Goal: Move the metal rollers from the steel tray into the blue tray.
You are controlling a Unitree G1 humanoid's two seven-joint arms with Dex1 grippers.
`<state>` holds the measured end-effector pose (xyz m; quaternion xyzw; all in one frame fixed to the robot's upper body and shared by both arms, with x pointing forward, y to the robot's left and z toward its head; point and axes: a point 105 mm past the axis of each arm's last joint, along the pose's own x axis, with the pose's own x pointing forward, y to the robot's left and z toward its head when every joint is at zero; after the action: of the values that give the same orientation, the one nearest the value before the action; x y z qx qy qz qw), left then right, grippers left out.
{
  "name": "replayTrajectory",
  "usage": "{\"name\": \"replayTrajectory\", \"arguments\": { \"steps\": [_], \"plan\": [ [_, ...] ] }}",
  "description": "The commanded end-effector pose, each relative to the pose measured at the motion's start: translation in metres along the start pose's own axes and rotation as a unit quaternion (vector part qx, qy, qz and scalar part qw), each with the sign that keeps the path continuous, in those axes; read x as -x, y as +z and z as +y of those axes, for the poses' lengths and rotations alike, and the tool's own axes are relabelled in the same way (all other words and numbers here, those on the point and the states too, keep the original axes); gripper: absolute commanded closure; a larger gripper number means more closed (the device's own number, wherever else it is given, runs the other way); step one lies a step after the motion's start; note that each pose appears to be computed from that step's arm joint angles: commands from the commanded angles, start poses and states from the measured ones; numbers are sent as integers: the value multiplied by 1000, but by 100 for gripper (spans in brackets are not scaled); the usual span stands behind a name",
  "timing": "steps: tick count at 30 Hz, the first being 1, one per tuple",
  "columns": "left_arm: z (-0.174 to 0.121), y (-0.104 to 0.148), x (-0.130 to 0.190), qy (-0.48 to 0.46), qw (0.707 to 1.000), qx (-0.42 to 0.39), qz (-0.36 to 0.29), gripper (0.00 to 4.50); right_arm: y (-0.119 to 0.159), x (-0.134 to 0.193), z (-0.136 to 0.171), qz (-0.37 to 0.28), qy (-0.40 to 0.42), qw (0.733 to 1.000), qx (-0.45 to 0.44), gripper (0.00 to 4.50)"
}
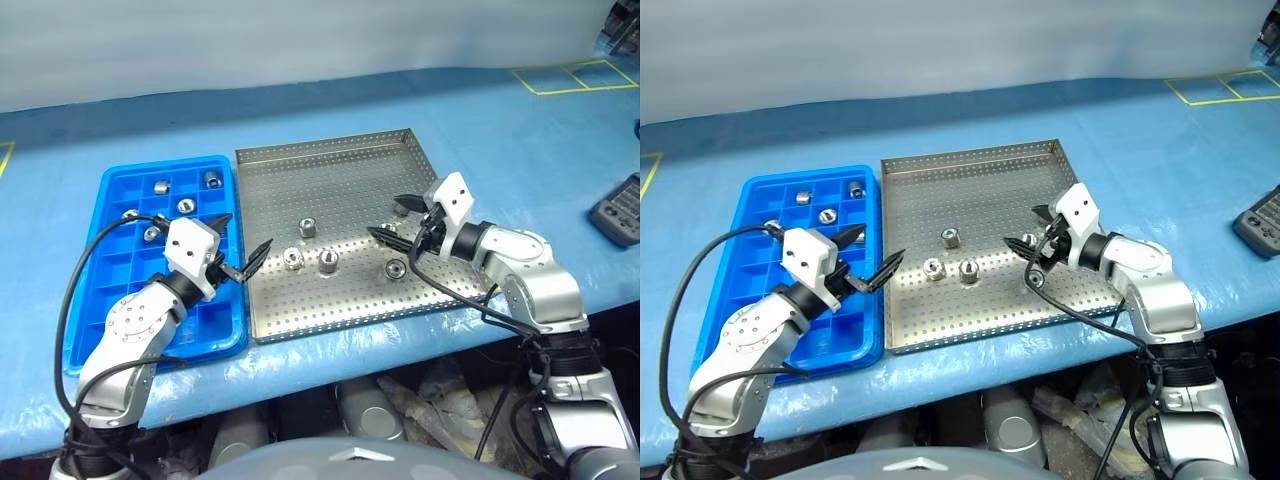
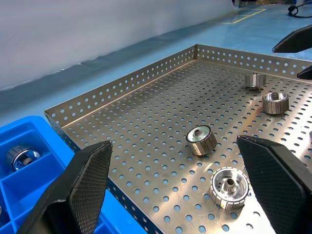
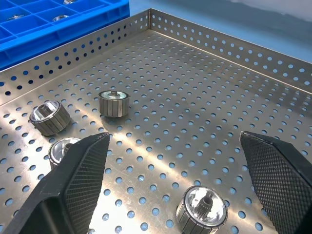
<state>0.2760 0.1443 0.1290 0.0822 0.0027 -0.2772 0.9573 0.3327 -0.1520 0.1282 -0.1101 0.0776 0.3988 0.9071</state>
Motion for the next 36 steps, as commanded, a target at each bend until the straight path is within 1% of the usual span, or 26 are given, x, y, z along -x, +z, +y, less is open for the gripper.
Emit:
{"name": "replayTrajectory", "arguments": {
  "steps": [1,15,36],
  "plan": [
    [2,17,2,4,999,-23,-25,4,12,2,-3,-14,-4,1000,12,0],
    [6,24,0,11,999,-26,-40,4,22,0,3,-37,2,999,16,0],
    [0,24,-5,3,999,-27,-42,4,24,-2,11,-41,6,999,15,0]
  ]
}}
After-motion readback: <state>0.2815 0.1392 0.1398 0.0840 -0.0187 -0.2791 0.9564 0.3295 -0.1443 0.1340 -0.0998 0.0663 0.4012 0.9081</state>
